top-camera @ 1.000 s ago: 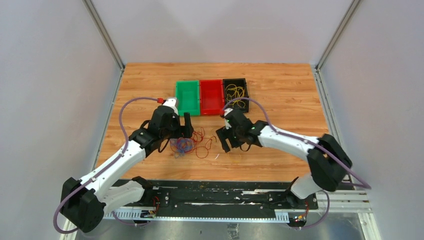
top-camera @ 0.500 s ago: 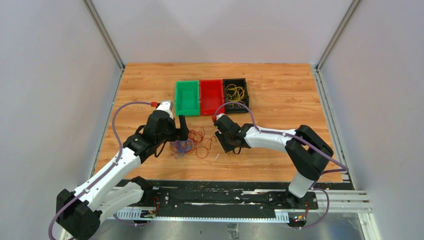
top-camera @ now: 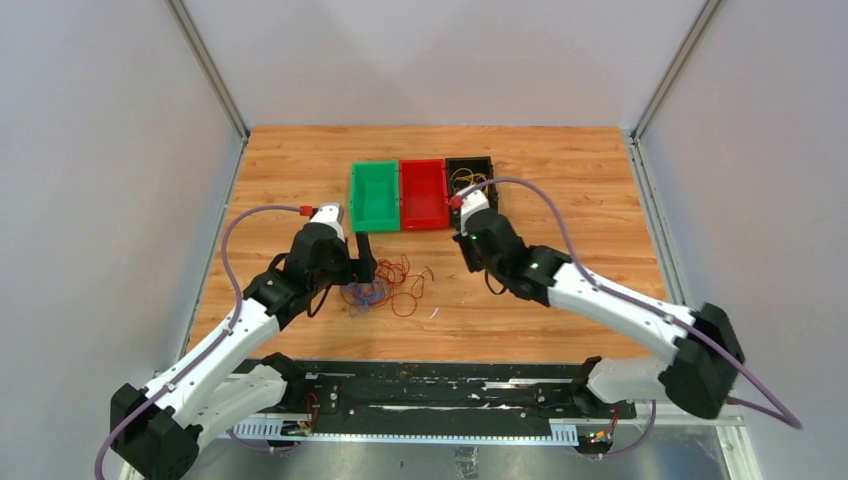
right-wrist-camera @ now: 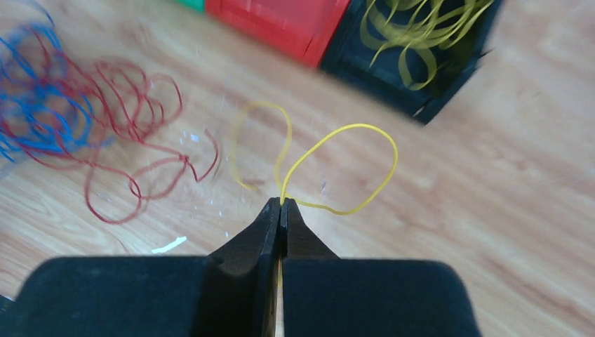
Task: Untangle the cables
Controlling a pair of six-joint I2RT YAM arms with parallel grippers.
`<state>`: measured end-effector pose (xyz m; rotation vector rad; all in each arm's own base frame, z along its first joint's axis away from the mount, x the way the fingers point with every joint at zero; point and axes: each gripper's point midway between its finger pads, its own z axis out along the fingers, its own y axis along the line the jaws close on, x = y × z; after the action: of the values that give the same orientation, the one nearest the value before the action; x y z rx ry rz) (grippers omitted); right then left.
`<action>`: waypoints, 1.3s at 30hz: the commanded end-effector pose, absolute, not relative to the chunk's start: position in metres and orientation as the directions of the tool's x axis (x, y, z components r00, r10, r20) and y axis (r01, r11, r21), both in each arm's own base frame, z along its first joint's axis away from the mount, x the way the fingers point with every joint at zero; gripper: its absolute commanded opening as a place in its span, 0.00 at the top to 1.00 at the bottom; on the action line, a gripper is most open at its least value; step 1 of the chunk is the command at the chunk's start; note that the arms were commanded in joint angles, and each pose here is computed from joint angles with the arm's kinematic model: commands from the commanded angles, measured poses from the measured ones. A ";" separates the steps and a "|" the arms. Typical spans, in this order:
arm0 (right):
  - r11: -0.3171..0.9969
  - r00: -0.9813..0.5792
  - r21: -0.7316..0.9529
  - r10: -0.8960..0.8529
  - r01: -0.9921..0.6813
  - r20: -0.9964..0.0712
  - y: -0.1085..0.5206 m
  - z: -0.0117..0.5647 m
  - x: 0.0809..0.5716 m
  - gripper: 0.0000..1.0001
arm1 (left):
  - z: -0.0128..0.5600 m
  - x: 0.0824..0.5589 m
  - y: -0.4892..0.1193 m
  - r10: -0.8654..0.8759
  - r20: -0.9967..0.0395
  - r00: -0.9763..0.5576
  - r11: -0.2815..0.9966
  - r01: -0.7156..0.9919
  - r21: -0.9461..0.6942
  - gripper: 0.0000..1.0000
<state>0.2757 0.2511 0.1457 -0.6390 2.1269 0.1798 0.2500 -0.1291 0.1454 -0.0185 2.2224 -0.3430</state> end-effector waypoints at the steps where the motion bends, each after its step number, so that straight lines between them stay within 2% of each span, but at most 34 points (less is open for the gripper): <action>1: 0.879 -0.330 -0.178 -0.344 -0.442 -0.879 0.220 0.216 0.290 1.00 | 0.142 0.249 -0.137 -0.133 -0.767 -0.627 0.950 0.140 -0.279 0.00; 8: 0.898 -0.167 -0.176 -0.261 -0.403 -0.951 0.199 0.306 0.315 1.00 | 0.138 0.250 -0.139 -0.125 -0.763 -0.634 0.950 0.145 -0.276 0.00; 13: 0.890 -0.134 -0.185 -0.262 -0.417 -0.956 0.197 0.332 0.348 1.00 | 0.132 0.250 -0.141 -0.118 -0.750 -0.650 0.951 0.145 -0.275 0.00; 26: 0.846 -0.216 -0.381 -0.478 -0.374 -0.851 0.192 0.308 0.446 1.00 | 0.138 0.254 -0.121 -0.167 -0.753 -0.636 0.972 0.024 -0.235 0.00; 39: 0.786 -0.318 -0.416 -0.582 -0.457 -0.749 0.217 0.233 0.507 1.00 | 0.148 0.254 -0.107 -0.142 -0.766 -0.627 0.985 -0.012 -0.173 0.00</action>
<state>0.4993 0.2225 0.2442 -0.7321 1.9308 -0.1078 0.2542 -0.1147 0.1404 -0.0943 2.2490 -0.2370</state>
